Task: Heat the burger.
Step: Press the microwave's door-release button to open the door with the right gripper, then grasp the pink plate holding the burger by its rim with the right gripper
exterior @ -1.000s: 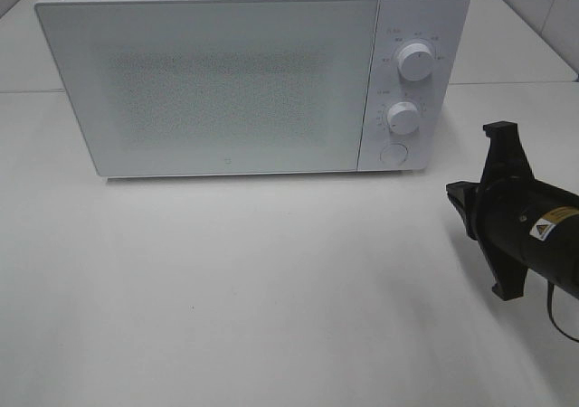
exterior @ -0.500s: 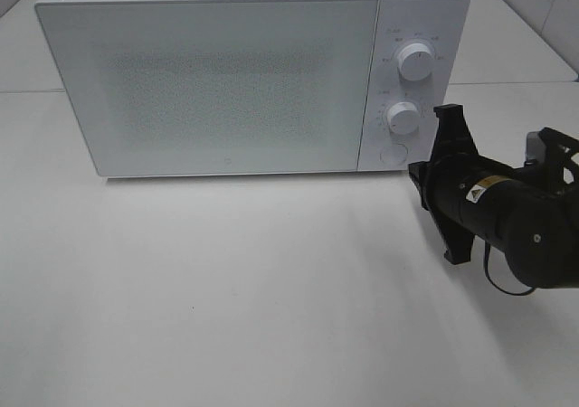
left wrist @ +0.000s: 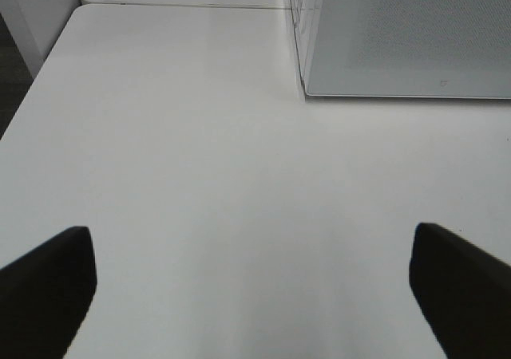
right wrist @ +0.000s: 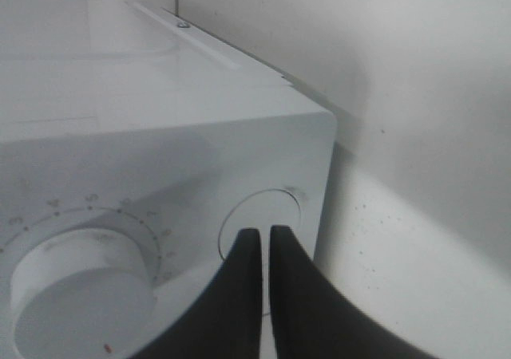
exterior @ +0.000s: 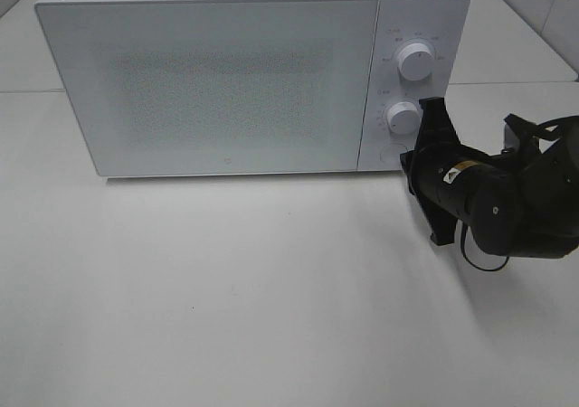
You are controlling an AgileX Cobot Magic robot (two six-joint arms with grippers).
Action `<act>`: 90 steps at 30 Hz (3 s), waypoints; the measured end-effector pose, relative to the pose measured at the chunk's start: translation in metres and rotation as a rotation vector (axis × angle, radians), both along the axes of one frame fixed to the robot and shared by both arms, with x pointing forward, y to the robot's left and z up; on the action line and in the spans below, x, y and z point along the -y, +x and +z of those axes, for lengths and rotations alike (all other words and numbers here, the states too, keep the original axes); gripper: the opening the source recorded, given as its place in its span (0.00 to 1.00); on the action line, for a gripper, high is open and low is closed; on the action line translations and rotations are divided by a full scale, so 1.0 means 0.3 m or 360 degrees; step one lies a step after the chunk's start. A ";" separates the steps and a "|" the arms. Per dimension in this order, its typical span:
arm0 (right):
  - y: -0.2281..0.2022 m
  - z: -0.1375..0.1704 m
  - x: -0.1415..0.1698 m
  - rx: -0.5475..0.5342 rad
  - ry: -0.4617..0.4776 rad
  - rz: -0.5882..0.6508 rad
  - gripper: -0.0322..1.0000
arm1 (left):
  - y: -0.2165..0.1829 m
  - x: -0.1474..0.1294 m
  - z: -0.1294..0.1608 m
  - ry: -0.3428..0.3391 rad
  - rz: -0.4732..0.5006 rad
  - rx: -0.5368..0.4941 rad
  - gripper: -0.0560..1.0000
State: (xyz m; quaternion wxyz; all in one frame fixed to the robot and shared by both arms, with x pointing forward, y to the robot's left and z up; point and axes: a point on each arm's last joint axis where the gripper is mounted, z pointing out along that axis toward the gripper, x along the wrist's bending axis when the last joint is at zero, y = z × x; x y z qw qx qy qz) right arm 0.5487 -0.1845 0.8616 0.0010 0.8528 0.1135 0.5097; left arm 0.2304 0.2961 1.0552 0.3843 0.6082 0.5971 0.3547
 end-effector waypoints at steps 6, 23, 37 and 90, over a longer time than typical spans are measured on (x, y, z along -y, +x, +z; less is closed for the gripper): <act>0.031 -0.016 -0.013 0.0008 -0.0001 0.0005 0.03 | 0.000 0.000 0.000 0.0000 0.0000 0.0000 0.99; 0.083 -0.043 -0.036 0.0033 -0.0001 0.0007 0.03 | 0.000 0.000 0.000 0.0000 0.0000 0.0000 0.99; 0.089 -0.042 -0.040 0.0149 0.0025 -0.0095 0.03 | 0.000 0.000 0.000 0.0000 0.0000 0.0000 0.99; -0.027 0.131 -0.099 0.0100 0.0159 0.0431 0.03 | 0.000 0.001 0.000 -0.0005 -0.0004 0.0000 0.99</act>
